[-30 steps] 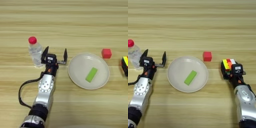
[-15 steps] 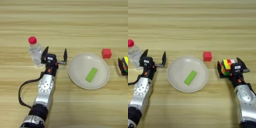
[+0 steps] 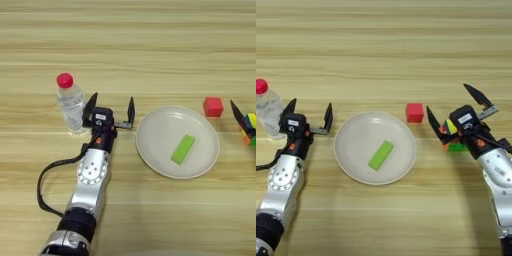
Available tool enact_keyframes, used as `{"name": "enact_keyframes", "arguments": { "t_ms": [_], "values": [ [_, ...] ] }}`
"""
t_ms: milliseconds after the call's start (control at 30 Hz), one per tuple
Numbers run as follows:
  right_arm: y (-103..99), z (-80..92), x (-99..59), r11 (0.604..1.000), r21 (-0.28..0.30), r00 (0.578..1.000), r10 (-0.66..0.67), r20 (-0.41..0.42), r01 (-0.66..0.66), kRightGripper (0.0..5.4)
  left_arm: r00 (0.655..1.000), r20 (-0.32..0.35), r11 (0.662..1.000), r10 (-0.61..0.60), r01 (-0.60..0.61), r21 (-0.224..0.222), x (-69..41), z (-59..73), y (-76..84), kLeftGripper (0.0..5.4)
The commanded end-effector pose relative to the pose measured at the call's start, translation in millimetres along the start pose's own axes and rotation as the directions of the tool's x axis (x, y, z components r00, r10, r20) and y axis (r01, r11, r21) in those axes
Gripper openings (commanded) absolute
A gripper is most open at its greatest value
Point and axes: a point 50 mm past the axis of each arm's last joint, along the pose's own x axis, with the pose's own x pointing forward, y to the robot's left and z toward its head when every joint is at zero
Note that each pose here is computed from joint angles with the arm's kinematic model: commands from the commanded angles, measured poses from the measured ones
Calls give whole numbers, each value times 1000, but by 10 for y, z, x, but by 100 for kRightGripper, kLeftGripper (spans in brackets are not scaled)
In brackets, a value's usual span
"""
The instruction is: Move the objects on the table
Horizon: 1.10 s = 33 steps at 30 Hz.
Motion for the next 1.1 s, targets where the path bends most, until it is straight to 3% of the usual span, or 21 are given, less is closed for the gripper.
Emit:
{"name": "enact_keyframes", "arguments": {
  "t_ms": [33,167,267,467,700,833,1100],
  "values": [
    [-41,140,120,986,-119,993,121,0,-120,537,1000,2,1000,-5,5,-20,43,7,-80,540],
    [-27,221,180,950,-219,975,220,-25,-221,537,1000,2,1000,-6,6,-22,44,4,-90,540],
    [1,307,230,923,-242,953,301,-30,-299,537,1000,0,1000,-7,7,-23,41,3,-101,540],
    [180,300,244,827,-300,878,466,-108,-476,537,1000,6,1000,-7,7,-23,32,16,-120,540],
    [332,234,189,744,-235,780,590,-208,-625,537,1000,7,1000,-2,2,-20,23,20,-127,540],
    [385,214,182,702,-236,741,625,-246,-671,537,1000,7,1000,-2,2,-20,22,22,-132,540],
    [484,190,235,681,-223,715,651,-255,-698,537,1000,7,1000,4,-4,-16,18,22,-117,540]
  ]
}}
